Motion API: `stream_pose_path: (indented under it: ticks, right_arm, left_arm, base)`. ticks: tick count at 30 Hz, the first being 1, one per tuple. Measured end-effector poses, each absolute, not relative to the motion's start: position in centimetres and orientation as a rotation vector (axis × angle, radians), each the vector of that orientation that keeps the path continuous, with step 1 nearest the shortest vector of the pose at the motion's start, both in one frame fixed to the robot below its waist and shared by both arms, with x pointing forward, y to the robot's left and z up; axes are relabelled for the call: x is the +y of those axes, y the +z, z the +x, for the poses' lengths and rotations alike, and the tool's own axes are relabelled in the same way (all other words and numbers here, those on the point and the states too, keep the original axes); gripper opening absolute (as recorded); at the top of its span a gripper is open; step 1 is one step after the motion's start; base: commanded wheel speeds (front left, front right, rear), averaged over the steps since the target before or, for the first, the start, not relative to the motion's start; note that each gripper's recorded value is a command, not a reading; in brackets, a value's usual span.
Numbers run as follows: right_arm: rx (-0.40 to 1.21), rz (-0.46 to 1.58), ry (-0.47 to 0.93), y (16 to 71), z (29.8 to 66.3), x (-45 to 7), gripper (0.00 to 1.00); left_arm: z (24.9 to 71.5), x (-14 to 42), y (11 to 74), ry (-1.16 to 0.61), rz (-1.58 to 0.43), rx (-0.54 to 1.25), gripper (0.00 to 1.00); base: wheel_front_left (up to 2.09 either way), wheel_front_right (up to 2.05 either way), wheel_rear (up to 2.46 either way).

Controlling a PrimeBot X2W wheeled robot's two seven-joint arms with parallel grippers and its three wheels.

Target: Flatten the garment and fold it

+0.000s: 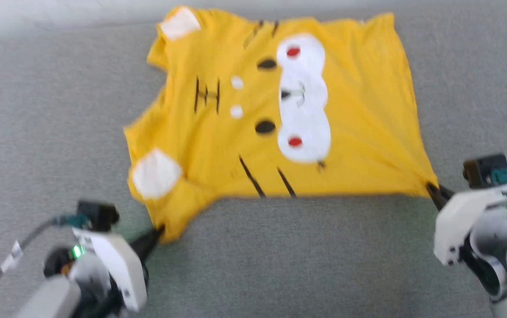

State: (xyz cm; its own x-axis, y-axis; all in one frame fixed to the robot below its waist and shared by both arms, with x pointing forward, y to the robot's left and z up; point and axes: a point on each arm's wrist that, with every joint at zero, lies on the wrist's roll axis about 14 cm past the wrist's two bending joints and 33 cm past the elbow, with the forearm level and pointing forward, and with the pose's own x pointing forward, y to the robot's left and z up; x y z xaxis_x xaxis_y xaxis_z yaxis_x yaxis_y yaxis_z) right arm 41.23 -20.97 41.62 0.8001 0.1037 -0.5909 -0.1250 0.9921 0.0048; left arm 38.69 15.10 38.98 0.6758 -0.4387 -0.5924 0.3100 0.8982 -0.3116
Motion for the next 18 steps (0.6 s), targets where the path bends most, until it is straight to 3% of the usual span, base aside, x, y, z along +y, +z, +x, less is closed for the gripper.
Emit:
stream_pose_path:
  ticks: [12, 18]
  right_arm:
    - [0.718, -0.014, 0.034, 40.1, 35.8, -22.7, 0.0]
    - [0.712, 0.046, 0.003, 39.1, 33.6, -22.3, 0.0]
  left_arm:
    - [28.5, 15.0, 37.7, -0.365, -0.292, 0.888, 0.0]
    - [29.8, 14.5, 39.4, -0.326, -0.266, 0.689, 0.0]
  base:
    - [0.0, 0.0, 0.0]
    - [0.0, 0.0, 0.0]
